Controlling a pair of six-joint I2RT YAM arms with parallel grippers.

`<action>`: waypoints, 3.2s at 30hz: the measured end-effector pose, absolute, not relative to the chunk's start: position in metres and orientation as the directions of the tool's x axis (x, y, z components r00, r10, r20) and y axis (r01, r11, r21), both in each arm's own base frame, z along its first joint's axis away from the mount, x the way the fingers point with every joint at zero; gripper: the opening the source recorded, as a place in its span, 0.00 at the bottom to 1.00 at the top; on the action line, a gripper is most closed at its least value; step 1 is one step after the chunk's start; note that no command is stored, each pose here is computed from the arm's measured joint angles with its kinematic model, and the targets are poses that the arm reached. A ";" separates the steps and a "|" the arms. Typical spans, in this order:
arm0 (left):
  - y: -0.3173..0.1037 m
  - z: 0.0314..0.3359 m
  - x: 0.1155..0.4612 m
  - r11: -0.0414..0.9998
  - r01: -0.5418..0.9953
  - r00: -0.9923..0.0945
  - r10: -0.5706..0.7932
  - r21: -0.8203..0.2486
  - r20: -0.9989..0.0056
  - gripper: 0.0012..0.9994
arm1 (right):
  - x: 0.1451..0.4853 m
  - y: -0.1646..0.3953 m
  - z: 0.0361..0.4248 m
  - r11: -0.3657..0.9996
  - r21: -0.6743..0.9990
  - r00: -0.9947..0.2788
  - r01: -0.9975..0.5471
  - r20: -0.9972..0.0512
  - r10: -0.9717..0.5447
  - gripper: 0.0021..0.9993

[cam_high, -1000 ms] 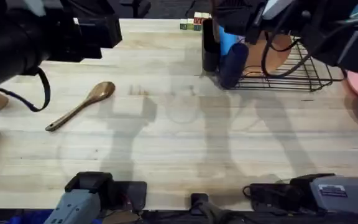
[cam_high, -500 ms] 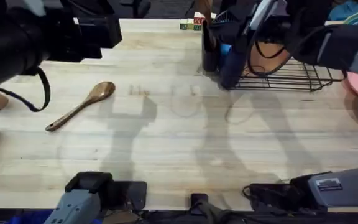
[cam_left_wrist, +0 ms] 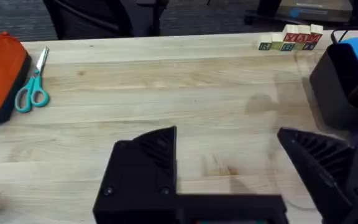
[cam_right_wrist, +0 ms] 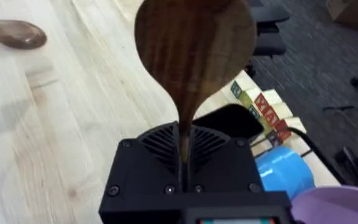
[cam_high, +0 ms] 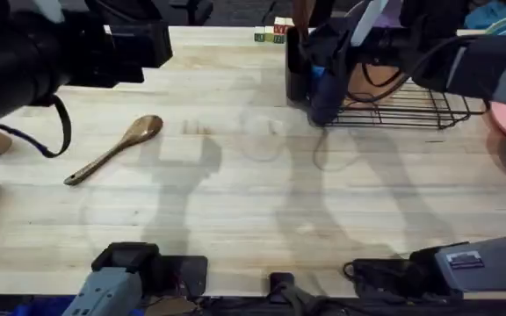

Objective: Pick up the spoon on the table one by one and put them onto the rack

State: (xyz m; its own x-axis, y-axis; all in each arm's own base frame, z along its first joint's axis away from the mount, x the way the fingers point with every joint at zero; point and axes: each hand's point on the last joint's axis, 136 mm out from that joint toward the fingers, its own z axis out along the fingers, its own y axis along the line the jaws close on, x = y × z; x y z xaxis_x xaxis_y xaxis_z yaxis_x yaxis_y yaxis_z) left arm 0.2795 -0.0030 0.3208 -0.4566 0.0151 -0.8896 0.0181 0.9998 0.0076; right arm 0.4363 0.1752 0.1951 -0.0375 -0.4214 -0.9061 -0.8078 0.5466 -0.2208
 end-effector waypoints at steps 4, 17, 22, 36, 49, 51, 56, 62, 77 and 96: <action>-0.003 0.321 0.280 1.000 0.018 -0.457 0.015 0.008 -0.889 0.99 | 0.439 0.173 0.195 0.558 -0.226 -0.043 -0.798 -0.903 -0.427 0.03; -0.003 0.321 0.280 1.000 0.018 -0.457 0.015 0.008 -0.889 0.99 | 0.442 0.172 0.198 0.567 -0.243 -0.030 -0.787 -0.903 -0.428 0.62; -0.003 0.321 0.280 1.000 0.018 -0.457 0.015 0.008 -0.890 0.99 | 0.445 0.175 0.209 0.559 -0.277 0.026 -0.782 -0.910 -0.414 0.98; -0.003 0.321 0.280 1.000 0.018 -0.457 0.015 0.008 -0.890 0.99 | 0.426 0.175 0.271 0.576 -0.299 0.109 -0.760 -0.934 -0.342 1.00; -0.003 0.322 0.280 1.000 0.017 -0.453 0.015 0.008 -0.891 0.99 | 0.378 0.148 0.290 0.677 -0.212 -0.081 -0.705 -0.924 -0.374 1.00; -0.002 0.322 0.280 1.000 0.012 -0.453 0.015 0.011 -0.891 0.99 | 0.368 0.139 0.290 0.704 -0.208 -0.124 -0.679 -0.913 -0.389 1.00; 0.007 0.321 0.279 0.999 -0.035 -0.458 0.016 0.036 -0.889 0.99 | 0.345 0.118 0.287 0.760 -0.214 -0.217 -0.614 -0.880 -0.423 1.00; 0.016 0.314 0.275 0.995 -0.069 -0.488 0.033 0.077 -0.872 0.99 | 0.314 0.092 0.273 0.807 -0.216 -0.349 -0.550 -0.818 -0.457 1.00; 0.020 0.259 0.259 0.954 0.109 -0.696 0.275 0.281 -0.664 0.99 | 0.298 0.079 0.266 0.825 -0.230 -0.408 -0.516 -0.781 -0.473 1.00; 0.056 0.203 0.289 0.863 0.231 -0.825 0.419 0.450 -0.380 0.99 | 0.299 0.078 0.266 0.816 -0.249 -0.398 -0.522 -0.775 -0.491 1.00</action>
